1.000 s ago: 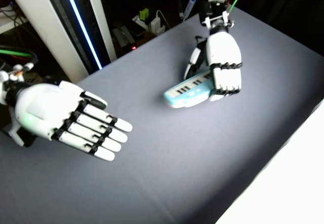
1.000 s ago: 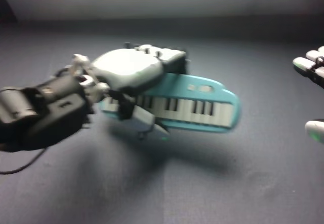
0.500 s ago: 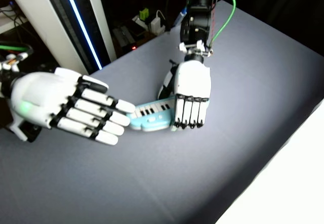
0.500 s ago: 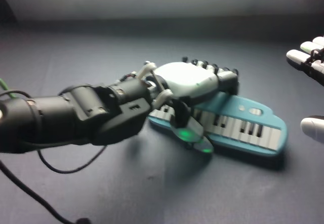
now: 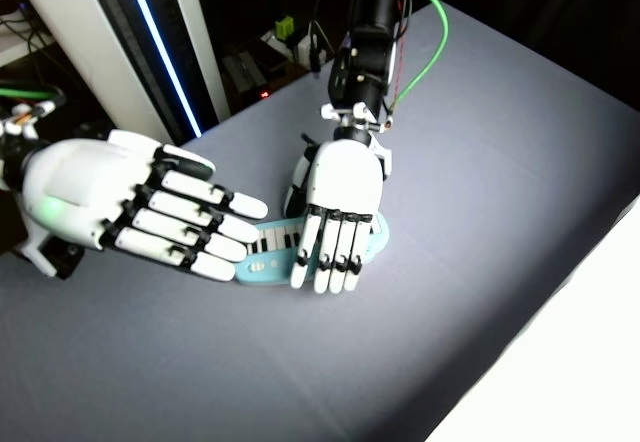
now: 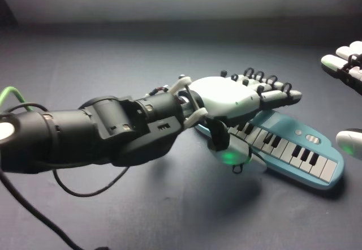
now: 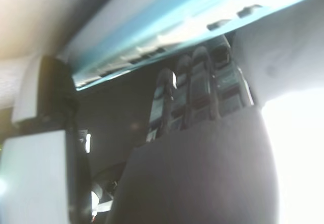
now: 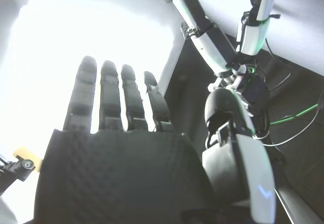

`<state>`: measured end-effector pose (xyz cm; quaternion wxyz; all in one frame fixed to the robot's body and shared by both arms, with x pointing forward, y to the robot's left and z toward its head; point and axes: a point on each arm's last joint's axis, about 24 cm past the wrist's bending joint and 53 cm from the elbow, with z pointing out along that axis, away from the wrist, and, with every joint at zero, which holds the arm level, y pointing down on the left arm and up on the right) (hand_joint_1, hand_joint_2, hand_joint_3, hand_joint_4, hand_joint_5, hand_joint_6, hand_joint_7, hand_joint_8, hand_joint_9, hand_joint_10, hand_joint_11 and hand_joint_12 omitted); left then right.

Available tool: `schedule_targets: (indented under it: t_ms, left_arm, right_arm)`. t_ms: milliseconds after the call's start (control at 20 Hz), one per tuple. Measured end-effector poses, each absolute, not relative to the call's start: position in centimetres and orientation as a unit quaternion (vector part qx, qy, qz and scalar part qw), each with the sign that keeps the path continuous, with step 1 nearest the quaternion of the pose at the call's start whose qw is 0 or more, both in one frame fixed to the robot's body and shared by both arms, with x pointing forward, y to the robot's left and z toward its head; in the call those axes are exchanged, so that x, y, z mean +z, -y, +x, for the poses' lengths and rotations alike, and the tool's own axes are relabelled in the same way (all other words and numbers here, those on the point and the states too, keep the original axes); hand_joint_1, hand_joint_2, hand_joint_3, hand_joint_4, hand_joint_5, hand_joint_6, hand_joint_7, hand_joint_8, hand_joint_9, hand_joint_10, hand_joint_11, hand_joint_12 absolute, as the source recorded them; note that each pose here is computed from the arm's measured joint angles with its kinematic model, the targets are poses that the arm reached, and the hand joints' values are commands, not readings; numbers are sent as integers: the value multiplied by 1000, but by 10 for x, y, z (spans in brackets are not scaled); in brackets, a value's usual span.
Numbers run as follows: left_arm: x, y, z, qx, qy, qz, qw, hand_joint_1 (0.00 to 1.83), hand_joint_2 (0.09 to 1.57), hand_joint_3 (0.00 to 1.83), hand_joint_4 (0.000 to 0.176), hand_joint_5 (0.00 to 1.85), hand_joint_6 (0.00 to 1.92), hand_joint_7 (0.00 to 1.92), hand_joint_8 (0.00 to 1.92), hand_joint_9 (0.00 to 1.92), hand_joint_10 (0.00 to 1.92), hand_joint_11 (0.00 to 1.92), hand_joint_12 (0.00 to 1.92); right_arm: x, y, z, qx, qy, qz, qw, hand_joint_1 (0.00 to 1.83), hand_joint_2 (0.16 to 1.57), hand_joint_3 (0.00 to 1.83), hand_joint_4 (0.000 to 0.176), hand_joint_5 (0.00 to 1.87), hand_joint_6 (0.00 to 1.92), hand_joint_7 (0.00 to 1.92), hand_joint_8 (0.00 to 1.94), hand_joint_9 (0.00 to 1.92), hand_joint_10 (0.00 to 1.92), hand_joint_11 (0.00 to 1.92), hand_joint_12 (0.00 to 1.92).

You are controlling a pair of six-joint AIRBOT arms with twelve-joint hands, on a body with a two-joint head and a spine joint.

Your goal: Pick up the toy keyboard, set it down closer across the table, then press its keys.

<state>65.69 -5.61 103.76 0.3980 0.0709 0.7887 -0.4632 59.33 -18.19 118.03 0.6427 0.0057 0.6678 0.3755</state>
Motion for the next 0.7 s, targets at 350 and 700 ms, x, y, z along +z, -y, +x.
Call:
schedule_targets:
  t_ms: [350,700]
  left_arm:
    - [1094,-20,657,-490,-743,58,451,25,1352,22,50,11,2,0,0,0,0,0,0]
    - [1120,-132,673,-479,-704,-64,521,462,1505,0,0,144,14,0,0,0,0,0,0]
  right_arm:
    - [1171,182,590,379,-679,9,629,0,1369,12,44,0,0,0,0,0,0,0,0]
    - [1121,164,601,366,-734,-1,573,0,1414,23,0,63,25,0,0,0,0,0,0]
